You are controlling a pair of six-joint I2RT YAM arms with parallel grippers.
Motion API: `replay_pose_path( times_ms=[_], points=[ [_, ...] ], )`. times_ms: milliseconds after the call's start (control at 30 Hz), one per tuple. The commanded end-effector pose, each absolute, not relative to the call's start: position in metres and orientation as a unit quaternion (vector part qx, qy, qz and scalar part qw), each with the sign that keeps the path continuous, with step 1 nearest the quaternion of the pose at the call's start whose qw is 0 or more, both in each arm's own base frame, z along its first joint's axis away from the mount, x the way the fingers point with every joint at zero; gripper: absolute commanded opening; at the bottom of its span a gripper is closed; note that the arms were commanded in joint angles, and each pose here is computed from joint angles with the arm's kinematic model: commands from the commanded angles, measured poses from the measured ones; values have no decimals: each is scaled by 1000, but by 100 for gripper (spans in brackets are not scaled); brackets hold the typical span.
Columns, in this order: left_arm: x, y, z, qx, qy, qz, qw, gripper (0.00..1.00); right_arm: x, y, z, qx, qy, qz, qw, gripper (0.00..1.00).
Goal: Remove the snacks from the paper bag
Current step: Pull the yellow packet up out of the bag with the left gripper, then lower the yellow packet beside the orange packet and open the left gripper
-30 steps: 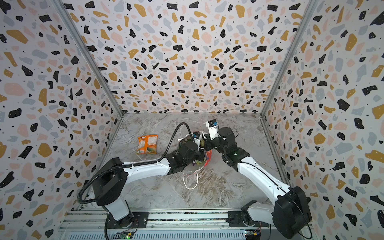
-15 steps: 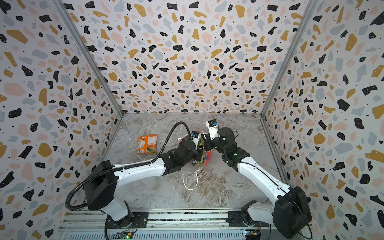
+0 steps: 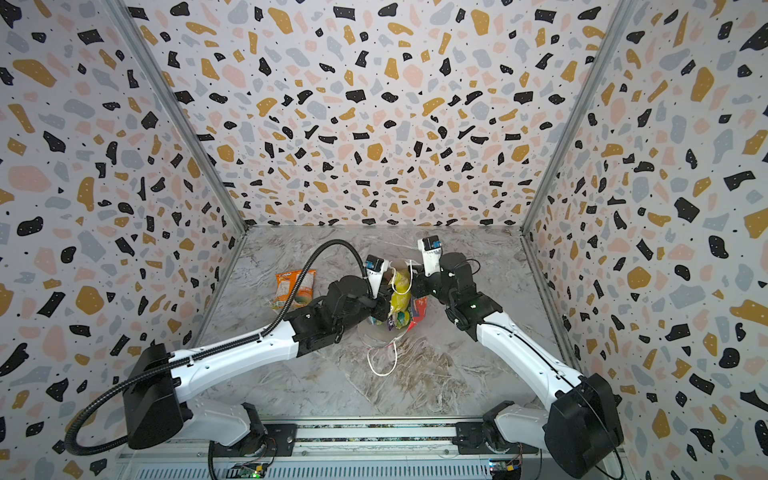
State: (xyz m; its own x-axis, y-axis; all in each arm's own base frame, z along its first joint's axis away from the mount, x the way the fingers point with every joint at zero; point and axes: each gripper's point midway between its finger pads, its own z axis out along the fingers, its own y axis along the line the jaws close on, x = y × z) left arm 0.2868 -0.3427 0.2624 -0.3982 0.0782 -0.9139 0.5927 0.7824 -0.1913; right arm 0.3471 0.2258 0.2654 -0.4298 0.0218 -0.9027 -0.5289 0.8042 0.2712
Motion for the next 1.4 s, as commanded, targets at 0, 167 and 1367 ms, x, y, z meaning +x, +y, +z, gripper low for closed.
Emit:
replay_pose_path(
  times_ms=[0,167,1367],
  points=[
    [276,-330,284,240,773,-246,532,9,358,224,325,-131,760,295,565,0],
    [266,-304,300,266,755,-210,561,7,369,223,323,-120,771,291,553,0],
    [411,-152,231,35,868,30,495,0,370,207,328,-107,764,293,565,0]
  ],
)
